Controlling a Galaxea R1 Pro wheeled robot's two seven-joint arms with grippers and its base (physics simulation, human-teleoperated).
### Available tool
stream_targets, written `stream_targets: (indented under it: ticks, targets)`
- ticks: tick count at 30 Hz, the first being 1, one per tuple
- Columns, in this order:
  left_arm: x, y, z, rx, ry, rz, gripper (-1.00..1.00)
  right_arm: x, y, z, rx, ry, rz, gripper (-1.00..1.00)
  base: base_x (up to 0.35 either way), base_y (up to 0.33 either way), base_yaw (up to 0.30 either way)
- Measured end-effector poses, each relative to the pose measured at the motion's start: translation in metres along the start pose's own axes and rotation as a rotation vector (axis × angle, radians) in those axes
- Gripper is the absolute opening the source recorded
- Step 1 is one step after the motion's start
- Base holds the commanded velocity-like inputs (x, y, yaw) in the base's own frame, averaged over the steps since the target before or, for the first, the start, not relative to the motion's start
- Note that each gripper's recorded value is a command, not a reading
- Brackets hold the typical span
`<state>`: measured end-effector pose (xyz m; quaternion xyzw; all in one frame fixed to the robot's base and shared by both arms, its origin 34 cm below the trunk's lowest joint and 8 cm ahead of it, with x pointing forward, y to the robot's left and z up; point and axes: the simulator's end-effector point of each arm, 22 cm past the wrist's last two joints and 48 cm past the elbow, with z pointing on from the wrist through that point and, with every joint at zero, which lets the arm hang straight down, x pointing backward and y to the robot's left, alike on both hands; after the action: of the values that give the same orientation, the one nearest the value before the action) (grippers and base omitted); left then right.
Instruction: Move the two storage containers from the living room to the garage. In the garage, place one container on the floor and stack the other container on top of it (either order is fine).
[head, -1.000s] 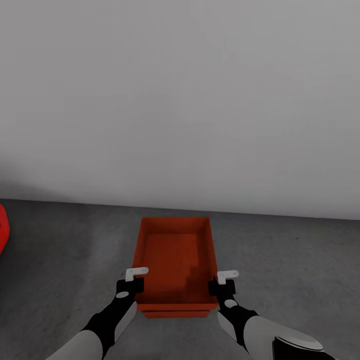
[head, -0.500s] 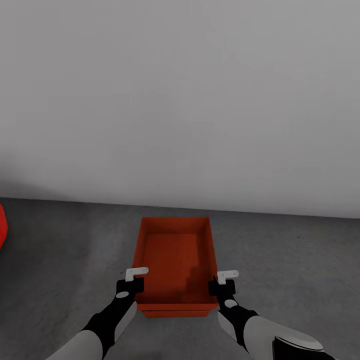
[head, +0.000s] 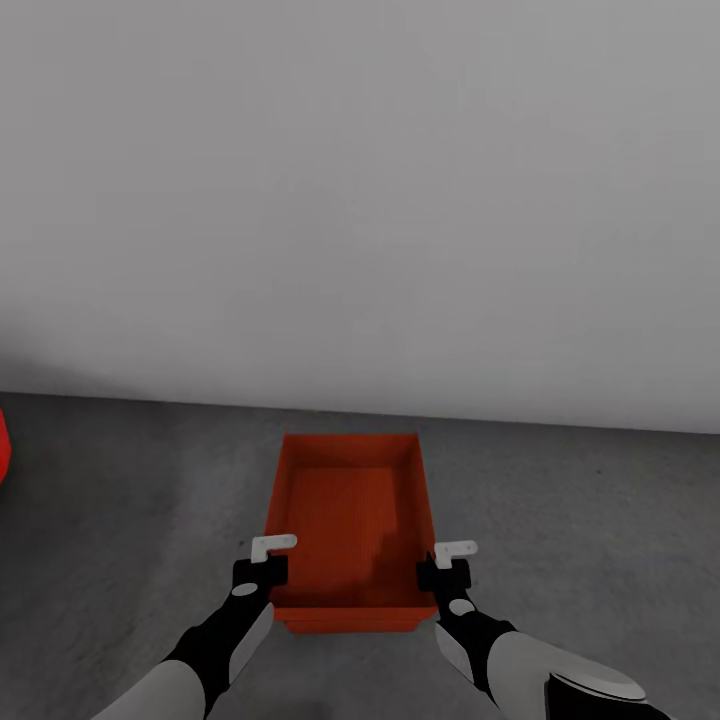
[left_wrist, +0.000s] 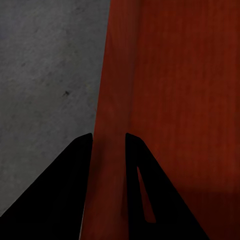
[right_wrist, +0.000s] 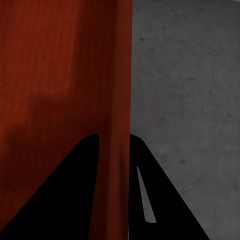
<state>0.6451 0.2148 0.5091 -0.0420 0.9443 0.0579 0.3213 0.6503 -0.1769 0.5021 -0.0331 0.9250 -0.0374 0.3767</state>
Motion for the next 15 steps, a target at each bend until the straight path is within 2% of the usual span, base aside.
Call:
stream_targets:
  ticks: [15]
  targets:
    - [0.014,-0.002,0.016,0.001,-0.002,0.001,-1.0,0.016,0.002,0.014,0.0,-0.002,0.001,-1.0,0.0,0.0,0.0]
